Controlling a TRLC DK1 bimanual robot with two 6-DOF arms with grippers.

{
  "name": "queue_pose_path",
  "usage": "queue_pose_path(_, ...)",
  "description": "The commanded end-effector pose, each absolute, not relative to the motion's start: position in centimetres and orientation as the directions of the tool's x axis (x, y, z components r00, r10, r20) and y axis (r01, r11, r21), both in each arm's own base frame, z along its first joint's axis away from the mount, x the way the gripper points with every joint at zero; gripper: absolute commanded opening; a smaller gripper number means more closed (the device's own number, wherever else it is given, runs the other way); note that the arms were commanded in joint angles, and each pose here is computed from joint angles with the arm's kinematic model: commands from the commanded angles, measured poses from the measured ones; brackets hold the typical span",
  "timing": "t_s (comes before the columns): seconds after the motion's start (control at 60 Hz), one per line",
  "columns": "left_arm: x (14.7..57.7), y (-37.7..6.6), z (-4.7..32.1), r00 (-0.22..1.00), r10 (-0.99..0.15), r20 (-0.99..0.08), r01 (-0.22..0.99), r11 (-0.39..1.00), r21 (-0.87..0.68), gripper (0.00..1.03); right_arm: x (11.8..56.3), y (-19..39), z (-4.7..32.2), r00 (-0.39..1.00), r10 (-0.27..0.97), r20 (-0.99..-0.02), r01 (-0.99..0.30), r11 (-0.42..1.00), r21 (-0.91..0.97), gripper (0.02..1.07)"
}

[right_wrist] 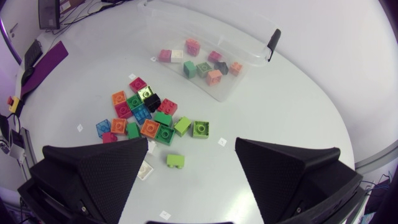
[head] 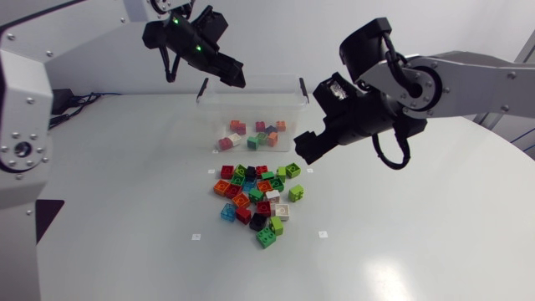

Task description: Place the duplo bricks in the container

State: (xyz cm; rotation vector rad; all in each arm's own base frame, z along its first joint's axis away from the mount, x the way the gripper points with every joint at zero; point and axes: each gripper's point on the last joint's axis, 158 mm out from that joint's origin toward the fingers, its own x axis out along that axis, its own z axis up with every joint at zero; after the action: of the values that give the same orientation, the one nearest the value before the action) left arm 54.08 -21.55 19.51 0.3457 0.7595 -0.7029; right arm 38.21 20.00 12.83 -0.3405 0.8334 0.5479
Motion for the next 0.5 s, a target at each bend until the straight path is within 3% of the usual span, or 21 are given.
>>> queue_pose_path(0.0,52.6,-20.3,22.1,0.554,-0.448,-0.702,0.667,0.744,0.052,0.99,37.9,19.8,10.2,0.515,0.303,-0.802,-0.591,0.803,-0.076,1.03)
queue_pose_path(0.483,44.9,-18.5,23.0,0.602,-0.431,-0.672,0.686,0.71,0.159,0.99,43.1,18.9,1.2,0.437,0.227,-0.87,-0.571,0.818,-0.073,1.02)
